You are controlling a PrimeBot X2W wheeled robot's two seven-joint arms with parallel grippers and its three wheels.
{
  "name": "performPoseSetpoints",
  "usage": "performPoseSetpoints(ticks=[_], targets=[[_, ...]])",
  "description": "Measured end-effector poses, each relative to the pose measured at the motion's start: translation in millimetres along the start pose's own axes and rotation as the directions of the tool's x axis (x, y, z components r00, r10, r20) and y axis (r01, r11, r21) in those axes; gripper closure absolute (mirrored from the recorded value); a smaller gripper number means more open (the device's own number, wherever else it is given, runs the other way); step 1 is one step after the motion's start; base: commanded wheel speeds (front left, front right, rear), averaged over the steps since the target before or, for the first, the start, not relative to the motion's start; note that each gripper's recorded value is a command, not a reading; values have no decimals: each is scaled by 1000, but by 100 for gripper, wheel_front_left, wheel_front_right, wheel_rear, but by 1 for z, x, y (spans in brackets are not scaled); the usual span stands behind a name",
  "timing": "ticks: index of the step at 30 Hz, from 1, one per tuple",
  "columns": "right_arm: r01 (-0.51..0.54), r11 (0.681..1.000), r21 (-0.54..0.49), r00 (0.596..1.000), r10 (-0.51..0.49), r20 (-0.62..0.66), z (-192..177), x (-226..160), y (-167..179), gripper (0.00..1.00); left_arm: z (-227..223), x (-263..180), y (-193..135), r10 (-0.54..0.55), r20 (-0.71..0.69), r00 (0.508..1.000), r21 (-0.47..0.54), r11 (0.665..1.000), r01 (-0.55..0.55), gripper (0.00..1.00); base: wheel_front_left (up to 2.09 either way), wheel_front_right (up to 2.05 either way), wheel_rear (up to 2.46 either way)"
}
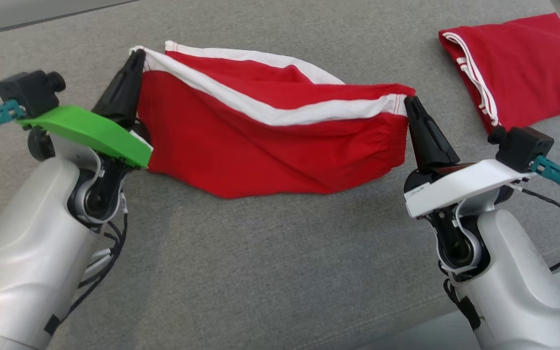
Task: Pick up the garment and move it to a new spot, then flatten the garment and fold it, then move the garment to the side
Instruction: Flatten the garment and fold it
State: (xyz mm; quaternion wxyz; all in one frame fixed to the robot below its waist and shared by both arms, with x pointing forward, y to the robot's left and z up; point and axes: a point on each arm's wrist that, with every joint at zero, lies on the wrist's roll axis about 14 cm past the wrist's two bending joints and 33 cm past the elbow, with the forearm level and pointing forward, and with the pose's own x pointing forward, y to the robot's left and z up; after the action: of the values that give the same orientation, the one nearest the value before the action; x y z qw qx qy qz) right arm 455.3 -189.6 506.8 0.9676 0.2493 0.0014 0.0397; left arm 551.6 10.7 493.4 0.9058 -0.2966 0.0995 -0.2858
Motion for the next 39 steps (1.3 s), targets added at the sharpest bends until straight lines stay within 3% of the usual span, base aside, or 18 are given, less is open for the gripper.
performPoseSetpoints(ticks=[6,18,20,21,22,28,32,36,39], targets=[[47,999,-1,998,-47,47,-3,11,-15,100,-5,38,16,23,-20,1000,63,998,-21,100,0,0,0],[114,993,7,992,-114,57,-12,28,-40,100,-35,78,38,59,-78,995,96,994,-52,100,0,0,0],[115,993,10,993,-115,39,-19,29,-41,0,-41,82,42,71,-89,994,104,993,-61,100,0,0,0],[115,993,9,993,-116,31,-21,30,-41,0,-43,83,43,72,-99,992,111,992,-61,29,0,0,0],[113,994,7,993,-113,23,-24,31,-40,0,-46,83,45,77,-109,991,113,991,-65,0,0,0,0],[98,995,-22,995,-98,20,-24,33,-36,0,-55,78,47,81,-145,986,185,981,-53,0,0,0,0],[92,988,-121,996,-94,-6,-27,21,-41,0,-53,68,52,116,-146,983,247,966,-77,0,0,0,0],[73,956,-285,996,-86,-34,-26,-2,-49,0,-67,41,68,188,-181,965,291,948,-130,0,0,0,0],[61,944,-325,997,-70,-18,-24,-14,-40,0,-71,28,68,207,-194,959,313,939,-139,0,0,0,0]])
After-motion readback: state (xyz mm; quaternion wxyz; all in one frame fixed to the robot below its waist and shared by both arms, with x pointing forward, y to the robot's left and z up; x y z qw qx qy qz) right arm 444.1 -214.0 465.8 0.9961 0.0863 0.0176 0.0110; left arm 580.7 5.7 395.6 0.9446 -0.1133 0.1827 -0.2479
